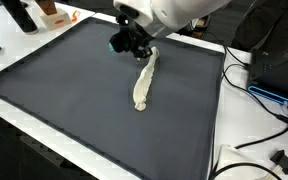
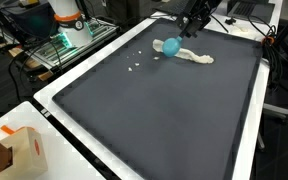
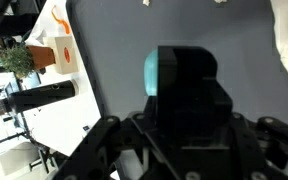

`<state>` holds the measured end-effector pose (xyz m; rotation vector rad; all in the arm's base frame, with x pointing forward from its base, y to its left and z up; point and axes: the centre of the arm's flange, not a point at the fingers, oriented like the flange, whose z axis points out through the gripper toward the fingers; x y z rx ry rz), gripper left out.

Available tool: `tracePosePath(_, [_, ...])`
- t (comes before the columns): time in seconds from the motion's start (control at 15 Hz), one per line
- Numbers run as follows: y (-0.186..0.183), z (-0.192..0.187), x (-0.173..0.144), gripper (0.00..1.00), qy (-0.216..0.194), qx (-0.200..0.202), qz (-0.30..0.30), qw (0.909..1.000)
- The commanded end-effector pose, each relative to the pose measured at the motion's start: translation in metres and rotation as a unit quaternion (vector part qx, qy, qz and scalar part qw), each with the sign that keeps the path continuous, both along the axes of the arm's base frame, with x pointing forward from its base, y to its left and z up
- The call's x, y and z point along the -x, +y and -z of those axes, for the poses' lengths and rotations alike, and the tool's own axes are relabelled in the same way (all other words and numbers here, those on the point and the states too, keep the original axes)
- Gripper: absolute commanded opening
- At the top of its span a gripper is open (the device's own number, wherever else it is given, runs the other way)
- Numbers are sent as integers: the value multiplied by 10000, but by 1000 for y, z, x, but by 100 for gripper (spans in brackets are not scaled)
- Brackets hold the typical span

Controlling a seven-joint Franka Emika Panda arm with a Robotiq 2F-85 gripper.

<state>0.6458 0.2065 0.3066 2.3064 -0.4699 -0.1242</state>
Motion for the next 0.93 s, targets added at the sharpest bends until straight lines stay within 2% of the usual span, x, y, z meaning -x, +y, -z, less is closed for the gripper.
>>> tracePosePath(0.0, [8, -2, -15, 25, -37, 152, -292, 9994])
tracePosePath(0.2, [13, -5, -20, 25, -92, 101, -451, 9989])
tracePosePath(0.87, [25, -27, -32, 25, -341, -422, -973, 9938])
